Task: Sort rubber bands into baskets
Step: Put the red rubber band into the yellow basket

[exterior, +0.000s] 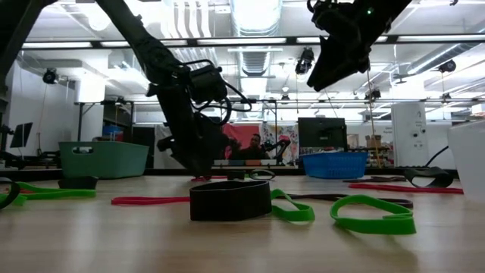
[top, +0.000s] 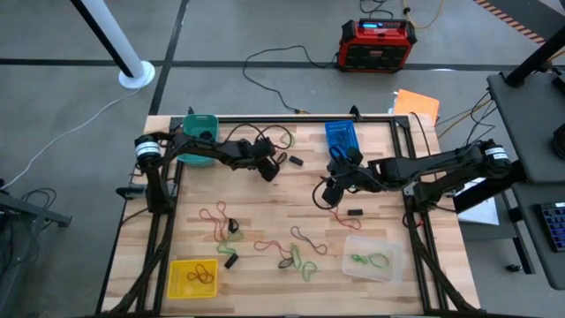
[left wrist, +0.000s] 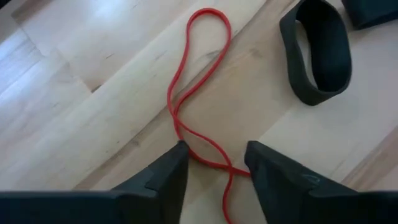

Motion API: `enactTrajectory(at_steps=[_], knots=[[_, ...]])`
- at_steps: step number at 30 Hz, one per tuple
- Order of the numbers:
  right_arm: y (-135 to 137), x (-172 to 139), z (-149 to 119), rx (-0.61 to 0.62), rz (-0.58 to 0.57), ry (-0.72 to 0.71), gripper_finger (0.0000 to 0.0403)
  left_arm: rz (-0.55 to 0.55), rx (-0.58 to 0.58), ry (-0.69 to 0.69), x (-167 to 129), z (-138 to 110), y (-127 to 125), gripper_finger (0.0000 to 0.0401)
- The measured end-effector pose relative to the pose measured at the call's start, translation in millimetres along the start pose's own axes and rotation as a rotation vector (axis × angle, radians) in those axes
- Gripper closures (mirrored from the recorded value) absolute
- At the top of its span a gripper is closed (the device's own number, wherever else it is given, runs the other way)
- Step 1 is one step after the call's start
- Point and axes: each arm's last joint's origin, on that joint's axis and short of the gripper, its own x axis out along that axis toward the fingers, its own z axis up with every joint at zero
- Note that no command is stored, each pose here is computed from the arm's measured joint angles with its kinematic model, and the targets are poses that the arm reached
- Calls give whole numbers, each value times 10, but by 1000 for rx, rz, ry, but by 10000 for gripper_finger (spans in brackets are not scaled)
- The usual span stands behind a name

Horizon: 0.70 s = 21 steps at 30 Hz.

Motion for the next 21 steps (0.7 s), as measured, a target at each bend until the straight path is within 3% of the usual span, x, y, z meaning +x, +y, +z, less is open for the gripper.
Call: enactTrajectory(at_steps=[8, 15, 21], knots=[[1, 12, -30, 7, -2, 7, 218, -2, 19, 3, 7, -6, -5, 390], [52, -12, -52, -5, 15, 7, 218, 20, 77, -13, -95, -11, -19, 400], [99, -36, -74, -21, 31, 6, 218, -8, 129, -52, -465, 16, -60, 401]])
